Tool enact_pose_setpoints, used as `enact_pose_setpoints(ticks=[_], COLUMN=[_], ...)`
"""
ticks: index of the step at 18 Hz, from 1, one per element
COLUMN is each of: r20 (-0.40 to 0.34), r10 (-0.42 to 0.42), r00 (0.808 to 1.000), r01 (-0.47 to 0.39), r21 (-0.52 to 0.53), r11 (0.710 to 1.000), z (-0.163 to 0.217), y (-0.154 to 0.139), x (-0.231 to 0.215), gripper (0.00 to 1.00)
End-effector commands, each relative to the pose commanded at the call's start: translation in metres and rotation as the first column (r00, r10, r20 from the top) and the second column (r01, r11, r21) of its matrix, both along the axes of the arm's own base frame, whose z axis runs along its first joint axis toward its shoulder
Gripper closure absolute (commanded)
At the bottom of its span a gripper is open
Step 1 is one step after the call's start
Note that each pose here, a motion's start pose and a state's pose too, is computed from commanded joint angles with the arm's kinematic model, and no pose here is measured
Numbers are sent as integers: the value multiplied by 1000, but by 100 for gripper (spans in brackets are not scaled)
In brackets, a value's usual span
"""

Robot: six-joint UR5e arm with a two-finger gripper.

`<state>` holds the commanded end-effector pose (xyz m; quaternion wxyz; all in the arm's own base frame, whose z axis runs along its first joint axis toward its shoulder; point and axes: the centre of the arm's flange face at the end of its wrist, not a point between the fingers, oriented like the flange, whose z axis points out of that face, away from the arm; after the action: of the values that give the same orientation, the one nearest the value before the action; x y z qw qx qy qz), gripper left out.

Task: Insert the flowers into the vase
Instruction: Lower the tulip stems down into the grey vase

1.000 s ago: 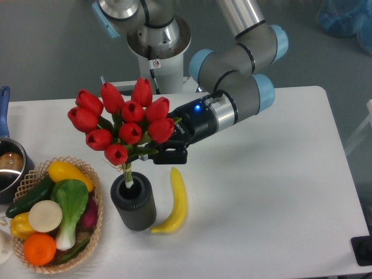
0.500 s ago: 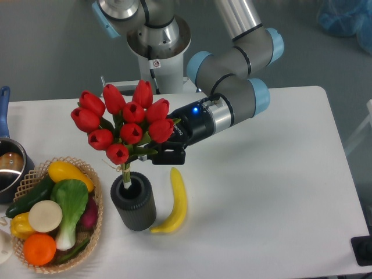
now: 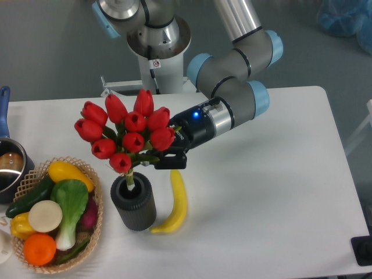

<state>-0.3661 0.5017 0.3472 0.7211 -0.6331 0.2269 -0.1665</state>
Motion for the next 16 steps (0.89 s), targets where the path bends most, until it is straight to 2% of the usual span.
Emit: enact_pose_setpoints(ticks=[9,12,16], r20=[30,11,13], r10=[4,10,7], r00=[1000,1000,1000], r01=[-3,-10,-7], r21=[-24,-10,-12], r11=[1000,1000,1000], z=[-39,-67,-74], y=[-5,-9,-8], x=[9,18,22], gripper=[70,70,70])
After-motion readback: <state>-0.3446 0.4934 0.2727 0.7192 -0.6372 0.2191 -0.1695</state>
